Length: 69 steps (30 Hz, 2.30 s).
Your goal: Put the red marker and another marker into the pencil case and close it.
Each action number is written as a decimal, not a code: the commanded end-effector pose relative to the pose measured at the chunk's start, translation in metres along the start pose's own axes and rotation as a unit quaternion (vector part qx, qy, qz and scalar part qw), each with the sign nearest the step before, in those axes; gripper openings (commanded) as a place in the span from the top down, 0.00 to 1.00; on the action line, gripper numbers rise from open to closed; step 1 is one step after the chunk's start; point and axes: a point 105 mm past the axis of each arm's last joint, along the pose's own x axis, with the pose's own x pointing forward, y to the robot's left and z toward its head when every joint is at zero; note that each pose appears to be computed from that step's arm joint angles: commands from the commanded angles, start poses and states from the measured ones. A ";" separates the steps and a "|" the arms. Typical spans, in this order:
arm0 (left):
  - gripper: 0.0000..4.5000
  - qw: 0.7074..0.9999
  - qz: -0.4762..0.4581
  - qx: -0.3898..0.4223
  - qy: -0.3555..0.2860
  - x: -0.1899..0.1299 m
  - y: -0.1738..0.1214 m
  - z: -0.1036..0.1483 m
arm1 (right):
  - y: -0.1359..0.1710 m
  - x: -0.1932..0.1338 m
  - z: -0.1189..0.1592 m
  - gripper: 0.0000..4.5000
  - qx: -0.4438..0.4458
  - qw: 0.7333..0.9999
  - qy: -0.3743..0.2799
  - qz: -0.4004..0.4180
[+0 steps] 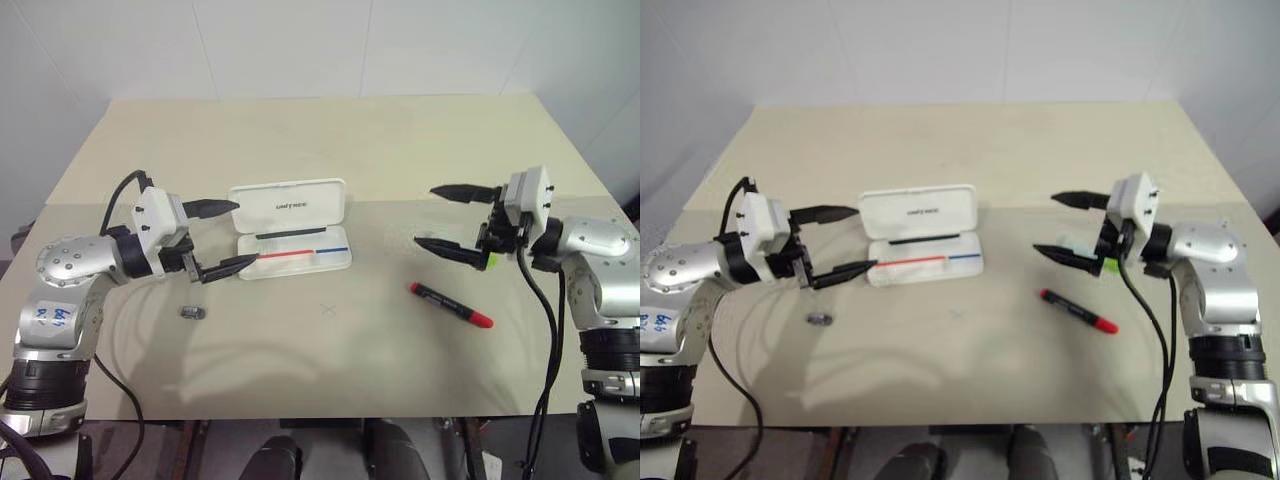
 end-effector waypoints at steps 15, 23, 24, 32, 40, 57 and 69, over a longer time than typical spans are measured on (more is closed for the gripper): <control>0.00 1.000 0.006 0.007 0.009 -0.007 0.014 -0.018 | 0.034 0.012 0.050 0.00 -0.026 0.995 -0.058 0.077; 0.00 1.000 0.003 -0.017 0.026 -0.007 0.001 -0.040 | 0.044 0.019 0.058 0.00 -0.020 0.994 -0.068 0.084; 0.00 0.999 0.003 -0.018 0.028 -0.006 -0.001 -0.042 | 0.044 0.019 0.059 0.00 -0.018 0.994 -0.071 0.082; 0.14 0.999 0.005 -0.020 0.026 0.003 0.000 -0.045 | 0.049 0.023 0.055 0.00 -0.006 0.993 -0.072 0.089; 0.44 0.998 -0.015 -0.014 0.058 0.004 -0.006 -0.051 | 0.050 0.027 0.051 0.00 -0.003 0.993 -0.073 0.089; 0.44 0.985 -0.063 0.002 0.163 0.005 -0.001 -0.086 | 0.052 0.037 0.043 0.00 0.005 0.994 -0.083 0.078; 0.44 0.984 -0.085 0.012 0.158 0.023 0.002 -0.084 | 0.050 0.040 0.043 0.00 0.002 0.993 -0.091 0.068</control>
